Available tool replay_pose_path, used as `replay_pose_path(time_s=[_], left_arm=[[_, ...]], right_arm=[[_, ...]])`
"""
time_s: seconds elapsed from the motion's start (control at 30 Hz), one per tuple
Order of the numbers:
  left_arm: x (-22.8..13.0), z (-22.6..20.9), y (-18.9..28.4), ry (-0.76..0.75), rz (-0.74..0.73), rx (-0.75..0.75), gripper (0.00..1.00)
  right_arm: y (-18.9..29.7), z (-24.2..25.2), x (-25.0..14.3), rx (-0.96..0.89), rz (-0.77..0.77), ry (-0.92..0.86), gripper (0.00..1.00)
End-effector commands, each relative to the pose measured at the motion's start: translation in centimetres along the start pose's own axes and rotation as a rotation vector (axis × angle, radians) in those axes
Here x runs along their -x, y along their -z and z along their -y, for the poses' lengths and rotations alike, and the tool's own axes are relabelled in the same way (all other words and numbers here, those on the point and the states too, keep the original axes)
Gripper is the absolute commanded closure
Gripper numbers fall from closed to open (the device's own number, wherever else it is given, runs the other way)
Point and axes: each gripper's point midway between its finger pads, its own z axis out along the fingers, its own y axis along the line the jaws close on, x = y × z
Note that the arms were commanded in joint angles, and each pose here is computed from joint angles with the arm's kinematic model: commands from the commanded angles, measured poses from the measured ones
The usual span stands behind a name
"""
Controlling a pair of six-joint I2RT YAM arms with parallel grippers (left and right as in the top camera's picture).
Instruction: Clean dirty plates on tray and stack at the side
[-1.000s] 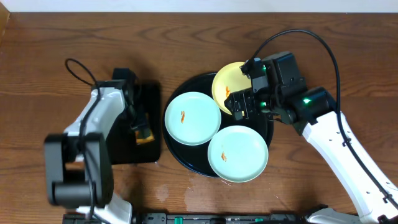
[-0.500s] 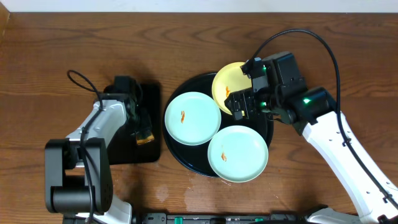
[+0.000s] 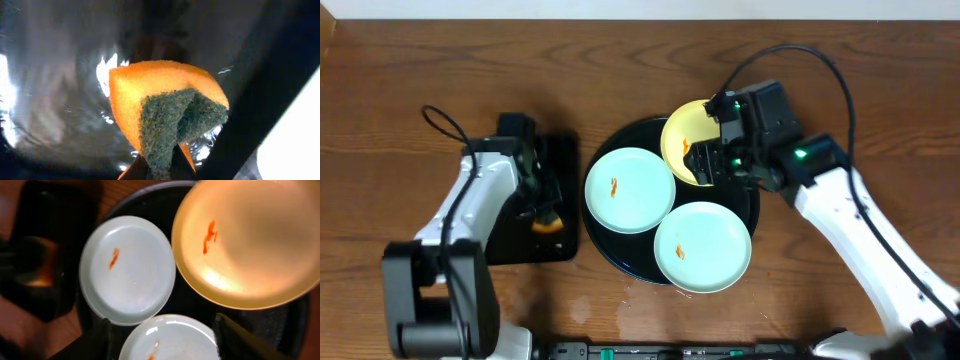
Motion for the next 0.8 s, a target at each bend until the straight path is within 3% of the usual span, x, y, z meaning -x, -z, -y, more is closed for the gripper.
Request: replay_pose_path(time_s=[0.0,0.17,0.43,0.77], left_arm=[[1.7,0.7,4.0,-0.012,0.122,-0.038,0.92],[1.1,2.8,5.9,-0.040,0.146,-0.156,0.93],[-0.2,6.9,6.3,-0.159,0.151,-0.233,0.93],[-0.2,10.4,6.5,-0.281,0.232,-0.238,0.93]], right_arm=[[-4.4,1.4,-1.5,-0.032,-0.104,-0.121,0.44],[-9.3,0.6,-3.5,0.083,-0.227,-0.172,0.60],[-14.5,0.4,-4.6,0.102,-0.265,-0.235,0.69],[-16.5,1.9,-6.8,-0.101,-0.281,-0.366,0.85]])
